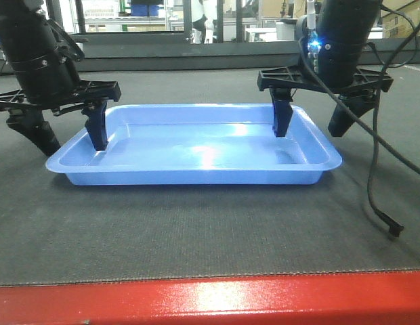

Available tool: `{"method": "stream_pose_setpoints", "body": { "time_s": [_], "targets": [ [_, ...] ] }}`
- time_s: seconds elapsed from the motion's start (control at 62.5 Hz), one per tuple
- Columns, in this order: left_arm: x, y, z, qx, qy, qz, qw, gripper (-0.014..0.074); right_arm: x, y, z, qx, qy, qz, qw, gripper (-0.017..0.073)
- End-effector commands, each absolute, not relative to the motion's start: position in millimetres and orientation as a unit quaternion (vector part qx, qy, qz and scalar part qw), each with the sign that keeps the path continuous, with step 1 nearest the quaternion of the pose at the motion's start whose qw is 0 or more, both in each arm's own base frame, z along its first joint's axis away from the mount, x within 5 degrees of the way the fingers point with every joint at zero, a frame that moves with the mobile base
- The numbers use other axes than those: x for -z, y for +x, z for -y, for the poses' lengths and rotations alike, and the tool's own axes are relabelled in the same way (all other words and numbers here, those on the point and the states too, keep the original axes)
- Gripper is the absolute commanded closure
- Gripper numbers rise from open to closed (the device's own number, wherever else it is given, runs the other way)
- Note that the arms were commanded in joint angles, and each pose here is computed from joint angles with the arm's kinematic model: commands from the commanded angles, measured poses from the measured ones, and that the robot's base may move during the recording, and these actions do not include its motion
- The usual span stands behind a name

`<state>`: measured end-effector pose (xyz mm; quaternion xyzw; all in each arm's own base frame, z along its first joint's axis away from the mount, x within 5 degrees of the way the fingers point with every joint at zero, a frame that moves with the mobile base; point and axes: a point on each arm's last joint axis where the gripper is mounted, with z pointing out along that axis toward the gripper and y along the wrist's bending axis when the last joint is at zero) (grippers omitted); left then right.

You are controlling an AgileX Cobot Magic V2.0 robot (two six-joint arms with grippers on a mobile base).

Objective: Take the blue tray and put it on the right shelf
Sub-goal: 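Close both grippers on opposite rims of the blue tray, then lift the blue tray off the bench with both grippers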

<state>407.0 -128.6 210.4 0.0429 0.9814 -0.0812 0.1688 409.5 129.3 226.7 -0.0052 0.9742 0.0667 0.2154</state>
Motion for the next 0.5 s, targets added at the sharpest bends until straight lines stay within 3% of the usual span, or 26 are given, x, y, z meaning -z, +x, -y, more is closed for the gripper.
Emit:
{"method": "stream_pose_setpoints", "body": {
  "time_s": [0.0,0.24,0.368,0.48],
  "targets": [
    [-233.8,408.7,129.4,0.099,0.035,-0.973,0.207,0.0214,-262.5,411.2,-127.3,-0.085,-0.001,-0.957,0.277,-0.0025],
    [-233.7,408.3,130.1,0.099,0.035,-0.973,0.206,0.022,-262.0,410.3,-127.0,-0.084,-0.001,-0.959,0.272,0.0347],
    [-233.5,407.9,130.0,0.098,0.036,-0.973,0.204,0.0353,-261.4,409.5,-126.8,-0.082,-0.001,-0.96,0.267,0.051],
    [-236.2,407.0,130.0,0.097,0.037,-0.975,0.195,0.0538,-261.6,408.8,-126.6,-0.081,-0.001,-0.961,0.264,0.05]
  ]
}}
